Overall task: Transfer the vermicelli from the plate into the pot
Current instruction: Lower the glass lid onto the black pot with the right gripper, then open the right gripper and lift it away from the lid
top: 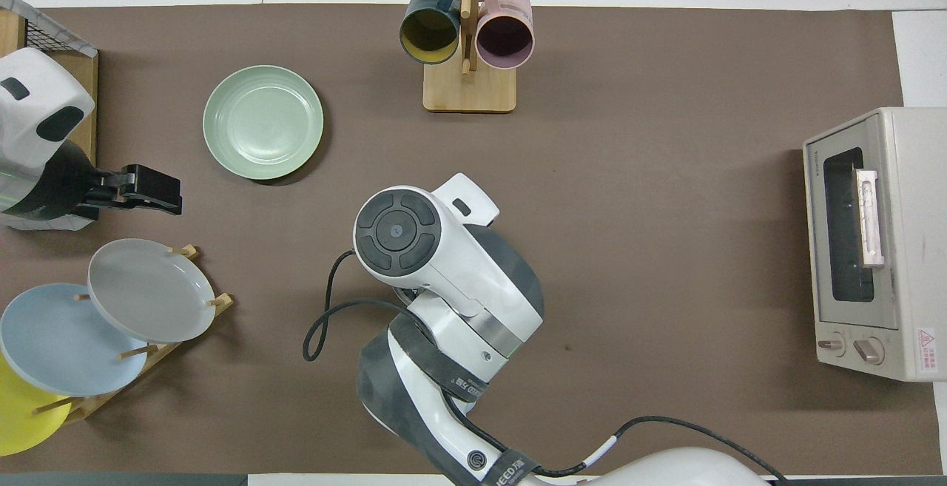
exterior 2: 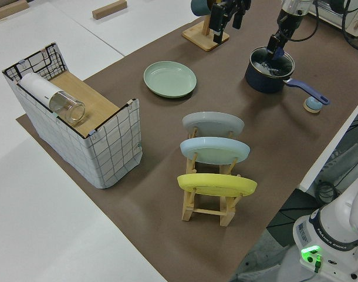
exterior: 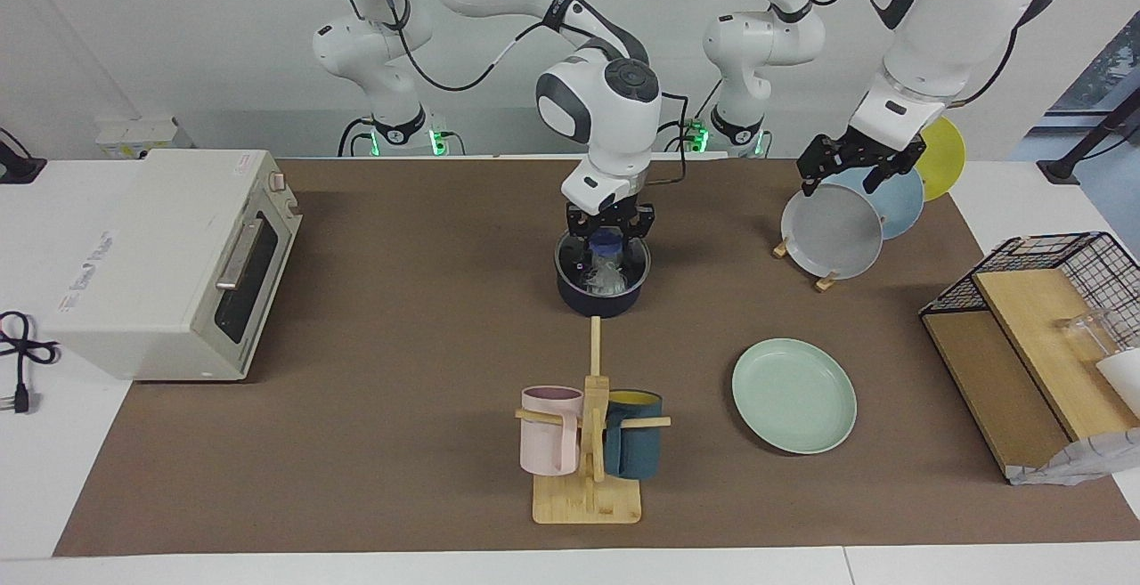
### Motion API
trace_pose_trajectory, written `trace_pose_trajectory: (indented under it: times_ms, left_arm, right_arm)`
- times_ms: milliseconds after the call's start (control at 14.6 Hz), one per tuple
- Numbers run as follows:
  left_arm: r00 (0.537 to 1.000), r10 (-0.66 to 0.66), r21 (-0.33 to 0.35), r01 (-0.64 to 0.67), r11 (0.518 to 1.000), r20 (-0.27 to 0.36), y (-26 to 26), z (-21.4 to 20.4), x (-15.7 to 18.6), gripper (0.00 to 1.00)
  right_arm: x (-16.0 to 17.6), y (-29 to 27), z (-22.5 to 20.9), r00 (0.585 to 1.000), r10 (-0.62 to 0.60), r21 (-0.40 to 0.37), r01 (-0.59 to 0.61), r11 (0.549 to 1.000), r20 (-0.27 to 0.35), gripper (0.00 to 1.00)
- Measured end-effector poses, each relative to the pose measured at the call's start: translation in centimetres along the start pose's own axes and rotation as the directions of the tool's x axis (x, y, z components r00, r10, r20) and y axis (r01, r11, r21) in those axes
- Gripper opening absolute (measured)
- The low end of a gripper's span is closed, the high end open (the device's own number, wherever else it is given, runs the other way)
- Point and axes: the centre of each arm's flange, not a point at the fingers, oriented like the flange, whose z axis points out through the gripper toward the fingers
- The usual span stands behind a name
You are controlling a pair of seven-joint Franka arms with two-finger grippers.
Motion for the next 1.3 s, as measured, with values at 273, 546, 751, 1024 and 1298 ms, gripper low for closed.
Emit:
trace_pose_trajectory:
  times_ms: [273,546,751,1024,1298]
  left_arm:
    - [1.000,0.004,0.000,-0.004,1.000,0.000,0.2,0.0,-0.1,1.00]
    - [1.000,0.004,0.000,-0.004,1.000,0.000,0.2,0.0,-0.1,1.00]
    - [1.000,0.004,0.000,-0.004,1.000,0.000,0.2,0.0,-0.1,1.00]
    - [1.000,0.005,0.001,-0.005,1.000,0.000,0.2,-0.1,-0.1,1.00]
    - [1.000,0.005,0.001,-0.005,1.000,0.002,0.2,-0.2,-0.3,1.00]
  right_arm:
    - [0.1,0.0,0.0,1.000,0.007,0.006,-0.007,1.000,0.007,0.66]
    - [0.1,0.1,0.0,1.000,0.009,0.008,-0.010,1.000,0.010,0.66]
    - [0.1,0.1,0.1,1.000,0.011,0.007,-0.011,1.000,0.011,0.70]
    - [1.0,0.7,-0.5,1.000,0.020,0.006,-0.020,1.000,-0.013,1.00]
    - [5.1,5.4,-3.4,0.997,0.038,0.020,-0.036,0.999,-0.061,1.00]
